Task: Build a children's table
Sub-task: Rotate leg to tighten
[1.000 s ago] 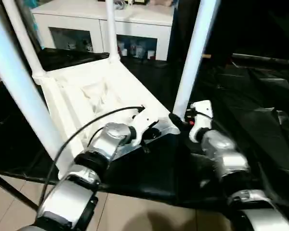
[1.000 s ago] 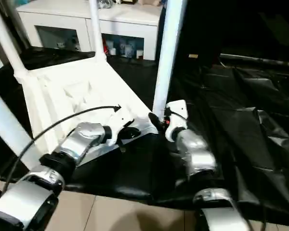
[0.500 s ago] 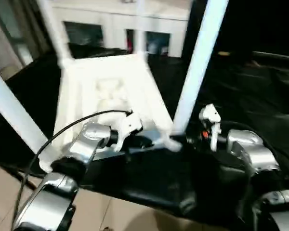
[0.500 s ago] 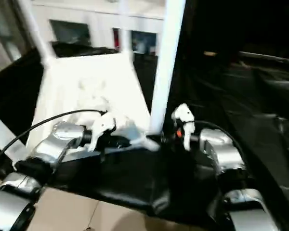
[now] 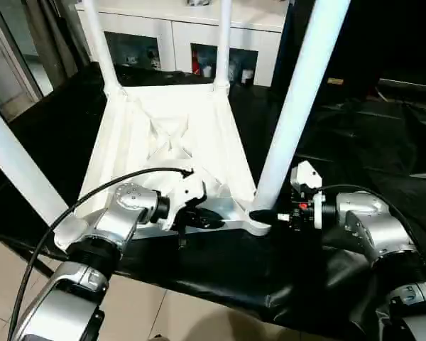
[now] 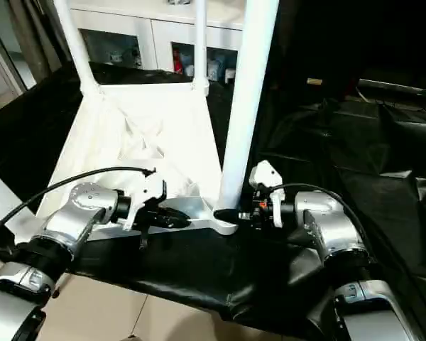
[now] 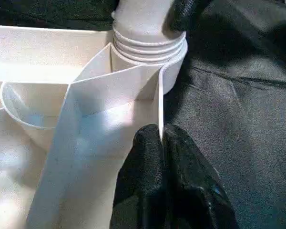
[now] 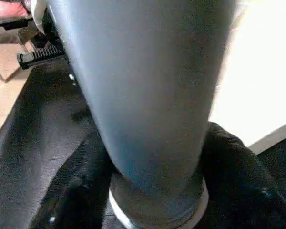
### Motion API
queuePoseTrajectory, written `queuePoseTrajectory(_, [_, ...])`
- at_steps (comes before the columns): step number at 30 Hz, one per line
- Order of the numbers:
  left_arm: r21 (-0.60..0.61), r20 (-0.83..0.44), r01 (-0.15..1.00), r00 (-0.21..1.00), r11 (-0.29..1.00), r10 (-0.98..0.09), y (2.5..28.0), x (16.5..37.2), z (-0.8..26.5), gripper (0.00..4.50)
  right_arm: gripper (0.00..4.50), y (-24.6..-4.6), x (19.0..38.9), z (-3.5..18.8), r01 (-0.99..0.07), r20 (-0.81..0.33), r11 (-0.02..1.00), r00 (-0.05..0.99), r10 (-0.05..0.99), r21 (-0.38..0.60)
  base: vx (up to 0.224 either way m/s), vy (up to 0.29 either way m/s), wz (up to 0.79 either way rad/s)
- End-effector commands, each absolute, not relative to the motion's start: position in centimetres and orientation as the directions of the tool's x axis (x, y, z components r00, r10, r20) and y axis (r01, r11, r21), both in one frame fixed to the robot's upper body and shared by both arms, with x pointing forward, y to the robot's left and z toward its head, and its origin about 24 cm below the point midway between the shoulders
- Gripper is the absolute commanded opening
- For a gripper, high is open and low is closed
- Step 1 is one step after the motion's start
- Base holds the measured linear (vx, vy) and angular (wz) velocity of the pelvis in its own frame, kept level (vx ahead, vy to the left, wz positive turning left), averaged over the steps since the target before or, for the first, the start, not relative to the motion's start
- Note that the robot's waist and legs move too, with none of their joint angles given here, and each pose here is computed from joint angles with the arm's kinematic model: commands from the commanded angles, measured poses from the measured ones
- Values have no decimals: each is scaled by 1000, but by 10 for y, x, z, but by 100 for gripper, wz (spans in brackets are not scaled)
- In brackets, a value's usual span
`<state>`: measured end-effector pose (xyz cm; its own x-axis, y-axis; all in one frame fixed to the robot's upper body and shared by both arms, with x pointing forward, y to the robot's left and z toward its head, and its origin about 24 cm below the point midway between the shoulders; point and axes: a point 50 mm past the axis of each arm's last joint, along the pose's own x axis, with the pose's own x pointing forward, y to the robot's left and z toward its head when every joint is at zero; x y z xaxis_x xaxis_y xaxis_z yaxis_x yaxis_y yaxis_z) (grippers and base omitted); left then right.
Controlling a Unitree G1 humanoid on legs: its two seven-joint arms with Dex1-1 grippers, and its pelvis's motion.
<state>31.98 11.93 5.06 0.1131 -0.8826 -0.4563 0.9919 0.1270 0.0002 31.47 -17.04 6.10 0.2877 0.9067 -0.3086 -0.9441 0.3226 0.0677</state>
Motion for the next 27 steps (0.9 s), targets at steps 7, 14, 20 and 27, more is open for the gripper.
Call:
queuePoseTrajectory(7, [9, -466, 980, 179, 197, -866, 117, 323, 48, 0, 213, -167, 307, 45, -932, -312, 338, 285, 907, 132, 0, 0, 0])
queuePoseTrajectory(14, [94, -464, 911, 396, 401, -792, 106, 342, 46, 0, 209, -163, 319, 26, -769, -321, 626, 566, 759, 126, 0, 0, 0])
queuePoseTrajectory(20, [105, -455, 828, 532, 551, -714, 87, 354, 45, 0, 207, -141, 324, 7, -550, -354, 816, 738, 574, 176, -28, 0, -1])
queuePoseTrajectory(27, [100, -455, 819, 543, 566, -705, 69, 357, 46, 0, 207, -97, 327, 9, -577, -335, 796, 724, 603, 184, 0, 0, 0])
